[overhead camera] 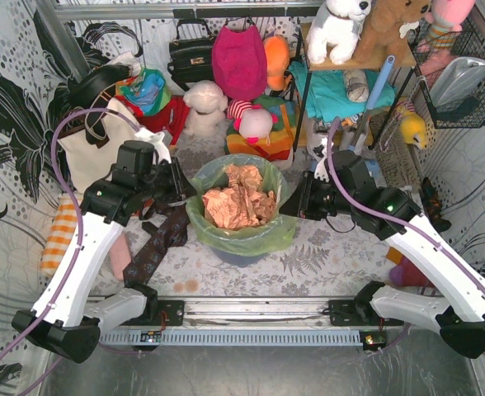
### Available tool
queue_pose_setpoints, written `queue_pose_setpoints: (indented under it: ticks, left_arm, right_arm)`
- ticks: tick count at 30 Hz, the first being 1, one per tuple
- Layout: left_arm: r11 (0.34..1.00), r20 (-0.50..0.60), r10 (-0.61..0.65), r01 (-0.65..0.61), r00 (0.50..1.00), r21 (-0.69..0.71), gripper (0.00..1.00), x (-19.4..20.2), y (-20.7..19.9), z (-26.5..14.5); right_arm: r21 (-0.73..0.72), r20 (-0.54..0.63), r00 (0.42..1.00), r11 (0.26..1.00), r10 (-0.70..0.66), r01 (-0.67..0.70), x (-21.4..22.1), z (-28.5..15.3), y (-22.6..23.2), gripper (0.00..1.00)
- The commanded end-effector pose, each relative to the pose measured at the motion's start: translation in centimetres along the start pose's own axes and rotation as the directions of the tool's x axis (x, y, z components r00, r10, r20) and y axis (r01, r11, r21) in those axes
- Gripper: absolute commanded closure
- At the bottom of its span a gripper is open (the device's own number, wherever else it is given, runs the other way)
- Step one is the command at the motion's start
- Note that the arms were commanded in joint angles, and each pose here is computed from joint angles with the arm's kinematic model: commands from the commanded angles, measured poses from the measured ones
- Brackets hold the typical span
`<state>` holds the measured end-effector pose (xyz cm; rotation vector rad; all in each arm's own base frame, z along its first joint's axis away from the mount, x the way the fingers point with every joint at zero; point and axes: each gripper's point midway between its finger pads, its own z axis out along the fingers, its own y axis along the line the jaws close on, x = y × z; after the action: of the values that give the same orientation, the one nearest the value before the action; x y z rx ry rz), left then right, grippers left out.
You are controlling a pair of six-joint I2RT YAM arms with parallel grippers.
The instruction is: Tie the trash bag
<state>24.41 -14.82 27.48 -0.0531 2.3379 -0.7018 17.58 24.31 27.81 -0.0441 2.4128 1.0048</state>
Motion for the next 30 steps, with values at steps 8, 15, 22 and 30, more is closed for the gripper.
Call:
queue_pose_setpoints:
  ticks: [8, 15, 22, 30]
  left_arm:
    - [0.993, 0.006, 0.011, -0.012, 1.0, 0.117, 0.89, 0.5, -1.8, 0.1]
    - [0.987, -0.015, -0.025, 0.027, 1.0, 0.158, 0.81, 1.6, -2.7, -0.2]
    - [0.988, -0.008, -0.043, 0.044, 0.999, 0.15, 0.63, 2.1, -2.7, -0.6]
    - [0.993, 0.029, -0.048, 0.044, 0.998, 0.109, 0.53, 1.2, -2.2, -0.8]
  right_arm:
    - [0.062, 0.112, 0.992, 0.996, -0.063, 0.056, -3.8, 0.2, 0.7, 1.0]
    - [0.181, 0.158, 0.975, 0.975, -0.155, 0.126, -6.9, 1.0, 0.2, 1.0]
    - [0.237, 0.204, 0.957, 0.959, -0.205, 0.155, -8.9, 0.0, 0.3, 0.81]
    - [0.312, 0.278, 0.932, 0.94, -0.233, 0.141, -10.8, -4.6, -2.0, 0.51]
